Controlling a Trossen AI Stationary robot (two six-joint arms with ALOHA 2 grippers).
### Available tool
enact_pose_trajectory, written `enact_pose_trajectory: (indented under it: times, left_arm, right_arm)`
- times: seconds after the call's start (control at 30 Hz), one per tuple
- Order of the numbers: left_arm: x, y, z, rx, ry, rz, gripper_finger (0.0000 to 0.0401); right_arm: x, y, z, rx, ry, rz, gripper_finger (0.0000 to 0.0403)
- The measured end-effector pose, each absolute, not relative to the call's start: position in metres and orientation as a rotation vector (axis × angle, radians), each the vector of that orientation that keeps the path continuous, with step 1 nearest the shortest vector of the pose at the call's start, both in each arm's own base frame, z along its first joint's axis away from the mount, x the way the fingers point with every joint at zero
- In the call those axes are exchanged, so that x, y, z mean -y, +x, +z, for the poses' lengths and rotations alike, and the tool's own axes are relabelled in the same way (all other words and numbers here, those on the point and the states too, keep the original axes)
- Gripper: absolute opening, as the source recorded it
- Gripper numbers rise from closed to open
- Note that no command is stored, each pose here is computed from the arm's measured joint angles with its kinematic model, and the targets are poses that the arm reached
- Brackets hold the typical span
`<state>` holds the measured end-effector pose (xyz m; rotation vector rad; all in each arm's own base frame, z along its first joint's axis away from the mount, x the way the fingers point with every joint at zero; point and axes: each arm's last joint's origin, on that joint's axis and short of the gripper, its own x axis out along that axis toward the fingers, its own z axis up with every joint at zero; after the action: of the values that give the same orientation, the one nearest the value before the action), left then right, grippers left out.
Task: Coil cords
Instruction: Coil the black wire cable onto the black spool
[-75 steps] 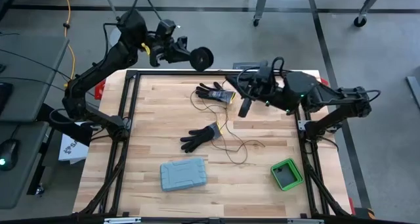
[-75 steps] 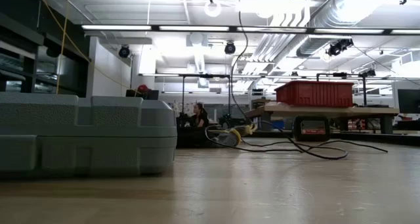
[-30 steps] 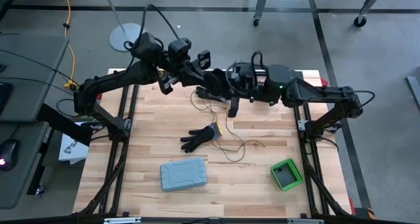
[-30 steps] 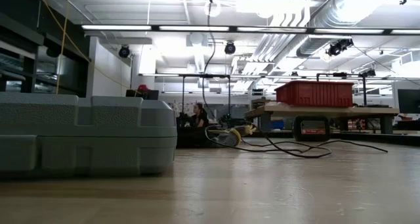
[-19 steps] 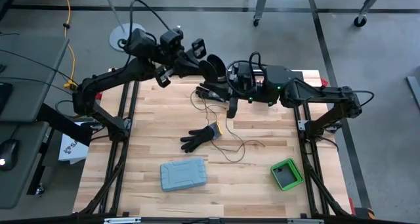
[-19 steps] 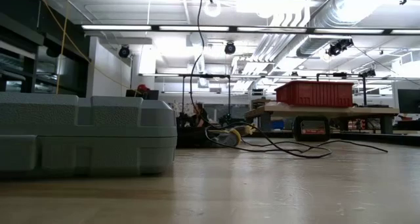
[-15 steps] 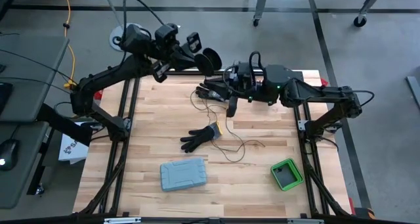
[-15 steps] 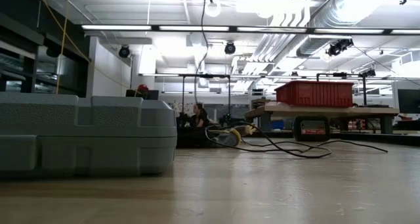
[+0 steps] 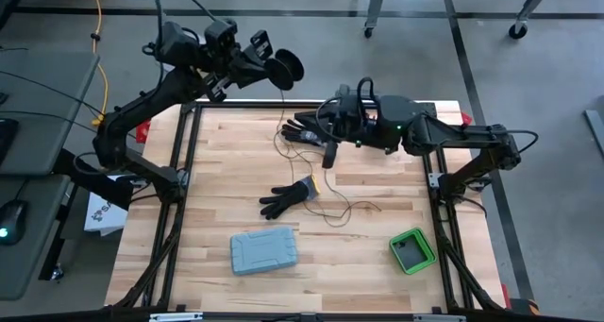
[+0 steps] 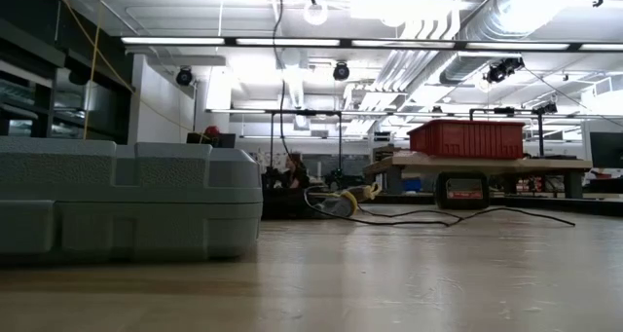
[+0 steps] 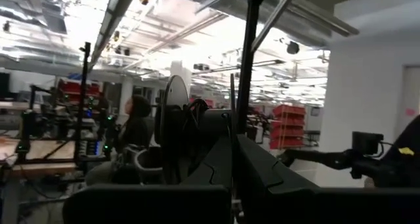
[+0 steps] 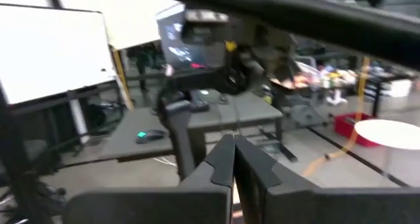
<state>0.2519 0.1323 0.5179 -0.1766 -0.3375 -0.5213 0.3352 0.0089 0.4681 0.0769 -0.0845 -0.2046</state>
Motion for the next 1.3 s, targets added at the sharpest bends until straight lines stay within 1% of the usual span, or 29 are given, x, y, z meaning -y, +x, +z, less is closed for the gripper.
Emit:
enact_pose_trajectory:
  times: [0.07, 0.13, 0.3, 0.4, 0.47, 0.6, 0.8, 0.9, 0.97, 1.3]
  left_arm:
    - [-0.132, 0.25, 0.519, 0.341, -0.174, -0.52, 0.0]
    - [-0.131, 0.249, 0.52, 0.341, -0.175, -0.521, 0.0]
    - [-0.131, 0.25, 0.52, 0.351, -0.178, -0.512, 0.0]
    - [-0.13, 0.25, 0.52, 0.354, -0.18, -0.51, 0.0]
    - [-0.129, 0.251, 0.52, 0.356, -0.182, -0.51, 0.0]
    - [-0.129, 0.251, 0.52, 0.356, -0.181, -0.512, 0.0]
    - [-0.128, 0.251, 0.52, 0.359, -0.183, -0.509, 0.0]
    - [-0.128, 0.251, 0.52, 0.361, -0.178, -0.507, 0.0]
    - [-0.128, 0.251, 0.52, 0.364, -0.178, -0.504, 0.0]
    - [-0.13, 0.251, 0.52, 0.381, -0.152, -0.478, 0.0]
  right_arm:
    - [-0.007, 0.335, 0.466, 0.066, 0.079, -0.234, 0.0017]
    - [-0.005, 0.337, 0.463, 0.043, 0.074, -0.245, 0.0043]
    - [-0.001, 0.358, 0.444, -0.013, 0.028, -0.285, 0.0137]
    - [0.001, 0.371, 0.43, -0.056, -0.009, -0.351, 0.018]
    - [0.003, 0.377, 0.423, -0.071, -0.016, -0.39, 0.0194]
    - [0.004, 0.384, 0.416, -0.081, 0.005, -0.401, 0.0199]
    - [0.01, 0.386, 0.414, -0.076, 0.05, -0.432, 0.0195]
    - [0.01, 0.386, 0.414, -0.072, 0.061, -0.435, 0.018]
    - [0.01, 0.386, 0.414, -0.075, 0.049, -0.433, 0.0159]
    - [0.005, 0.386, 0.414, -0.06, 0.09, -0.403, 0.0013]
